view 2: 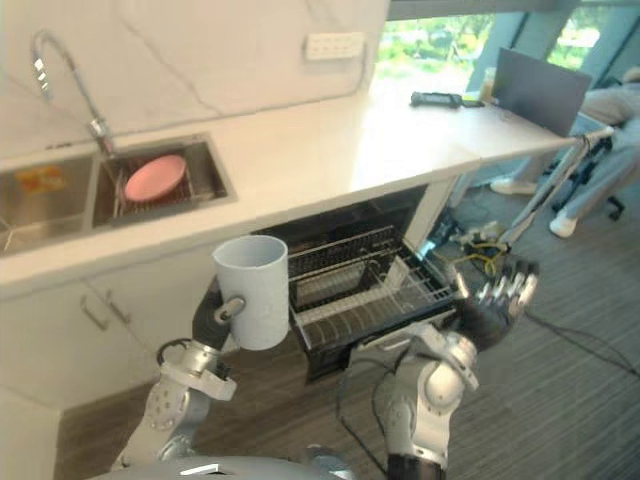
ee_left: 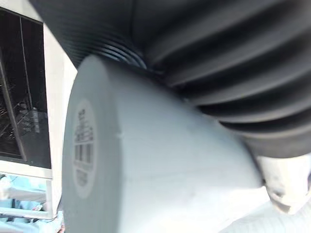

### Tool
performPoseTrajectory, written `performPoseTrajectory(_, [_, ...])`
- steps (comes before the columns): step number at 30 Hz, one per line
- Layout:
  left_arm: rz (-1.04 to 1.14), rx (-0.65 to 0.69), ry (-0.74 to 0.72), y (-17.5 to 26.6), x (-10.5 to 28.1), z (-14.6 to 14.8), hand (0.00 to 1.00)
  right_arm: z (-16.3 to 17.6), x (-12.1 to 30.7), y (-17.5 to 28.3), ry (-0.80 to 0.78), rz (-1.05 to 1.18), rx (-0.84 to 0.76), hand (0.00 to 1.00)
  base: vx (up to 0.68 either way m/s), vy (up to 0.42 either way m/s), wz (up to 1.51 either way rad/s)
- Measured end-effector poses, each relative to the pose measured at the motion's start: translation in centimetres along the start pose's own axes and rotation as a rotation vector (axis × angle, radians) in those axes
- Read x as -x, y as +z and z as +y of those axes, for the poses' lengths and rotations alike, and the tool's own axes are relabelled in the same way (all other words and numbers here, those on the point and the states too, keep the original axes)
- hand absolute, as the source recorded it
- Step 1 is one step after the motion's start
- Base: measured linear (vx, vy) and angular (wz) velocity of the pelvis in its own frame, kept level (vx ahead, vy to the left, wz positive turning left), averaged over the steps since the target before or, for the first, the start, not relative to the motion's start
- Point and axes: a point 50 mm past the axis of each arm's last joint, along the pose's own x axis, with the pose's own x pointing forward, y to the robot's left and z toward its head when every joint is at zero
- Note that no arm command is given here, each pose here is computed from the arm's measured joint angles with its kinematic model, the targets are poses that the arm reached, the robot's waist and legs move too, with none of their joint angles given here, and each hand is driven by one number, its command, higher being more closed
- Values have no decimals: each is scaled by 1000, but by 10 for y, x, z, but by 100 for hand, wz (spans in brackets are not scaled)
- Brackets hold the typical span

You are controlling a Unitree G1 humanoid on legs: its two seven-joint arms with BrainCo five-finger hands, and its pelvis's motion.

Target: Walk over to the sink, pick up the cup, carry it to the dishwasher, place the cup inside the dishwasher, then close the dishwasher door

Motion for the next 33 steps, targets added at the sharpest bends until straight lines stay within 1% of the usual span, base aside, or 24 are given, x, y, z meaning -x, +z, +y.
performPoseTrajectory(3, [1,-25,19,-2,2,-1,100,13,-1,-2,88,16,-7,0,236,198,-142])
performPoseTrajectory(8, [10,-29,-5,-3,4,-3,100,16,7,-7,120,81,1,0,220,287,-95])
performPoseTrajectory(11, [-8,-52,-31,2,-4,-2,100,29,9,6,215,57,-83,0,129,247,-59])
performPoseTrajectory(14, [5,-69,-7,1,-5,3,100,40,10,1,272,102,-184,0,-7,86,-78])
performPoseTrajectory(16, [-15,-123,98,7,-8,20,100,58,15,-9,375,173,-260,0,-58,33,-118])
performPoseTrajectory(17, [-26,-138,125,9,-9,24,100,62,18,-10,404,183,-271,0,-66,-32,-107])
performPoseTrajectory(19, [-64,-186,267,19,-12,47,100,80,31,-16,533,251,-296,0,-112,-195,-114])
performPoseTrajectory(21, [-70,-208,349,23,-10,61,100,88,38,-20,597,286,-300,0,-58,-339,-90])
performPoseTrajectory(22, [-90,-242,459,30,-6,78,100,99,46,-29,669,342,-309,0,-13,-406,-72])
performPoseTrajectory(23, [-97,-258,479,32,-6,82,100,103,48,-32,690,359,-311,0,27,-469,-57])
performPoseTrajectory(25, [-108,-303,521,33,-8,83,100,112,47,-35,752,383,-299,0,52,-389,-6])
performPoseTrajectory(28, [-147,-345,554,33,-16,71,100,116,37,-34,826,400,-258,0,52,-268,26])
performPoseTrajectory(31, [-210,-445,605,38,-25,74,100,115,36,-36,874,446,-261,0,21,-210,43])
performPoseTrajectory(33, [-229,-551,667,34,-22,76,100,115,36,-34,912,452,-307,0,-46,-87,53])
